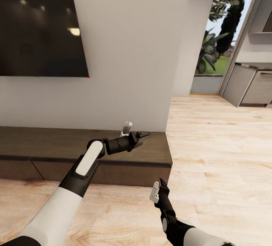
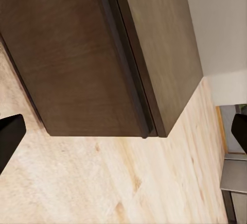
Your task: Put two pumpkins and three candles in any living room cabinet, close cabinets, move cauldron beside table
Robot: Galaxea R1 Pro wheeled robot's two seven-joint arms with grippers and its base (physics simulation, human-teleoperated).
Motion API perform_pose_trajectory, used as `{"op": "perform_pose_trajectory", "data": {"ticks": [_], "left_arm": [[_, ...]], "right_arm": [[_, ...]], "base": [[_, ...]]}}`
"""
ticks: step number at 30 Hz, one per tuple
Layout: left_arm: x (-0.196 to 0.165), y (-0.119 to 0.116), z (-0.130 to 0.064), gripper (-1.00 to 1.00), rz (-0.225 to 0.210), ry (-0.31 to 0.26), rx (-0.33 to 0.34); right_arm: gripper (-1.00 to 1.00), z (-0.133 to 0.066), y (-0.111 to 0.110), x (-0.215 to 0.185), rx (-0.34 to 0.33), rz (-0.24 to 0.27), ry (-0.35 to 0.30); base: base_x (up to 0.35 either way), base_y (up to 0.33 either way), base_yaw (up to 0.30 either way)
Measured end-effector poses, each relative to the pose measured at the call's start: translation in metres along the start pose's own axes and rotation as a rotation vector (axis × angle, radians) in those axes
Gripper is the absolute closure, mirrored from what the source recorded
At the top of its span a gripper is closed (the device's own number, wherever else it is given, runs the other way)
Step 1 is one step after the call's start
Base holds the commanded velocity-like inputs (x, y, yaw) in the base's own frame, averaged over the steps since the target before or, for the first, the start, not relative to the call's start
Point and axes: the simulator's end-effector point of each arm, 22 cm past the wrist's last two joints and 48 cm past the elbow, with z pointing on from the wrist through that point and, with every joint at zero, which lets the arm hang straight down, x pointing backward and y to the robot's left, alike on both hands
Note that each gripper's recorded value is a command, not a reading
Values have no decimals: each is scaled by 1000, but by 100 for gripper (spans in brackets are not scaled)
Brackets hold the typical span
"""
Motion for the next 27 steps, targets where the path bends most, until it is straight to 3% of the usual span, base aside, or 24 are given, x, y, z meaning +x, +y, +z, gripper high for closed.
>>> {"op": "perform_pose_trajectory", "data": {"ticks": [27], "left_arm": [[35, 39, 12, -100, -1, 9, 14]], "right_arm": [[-100, 19, 46, 18, 7, 1, -3]], "base": [[0, 0, 0]]}}
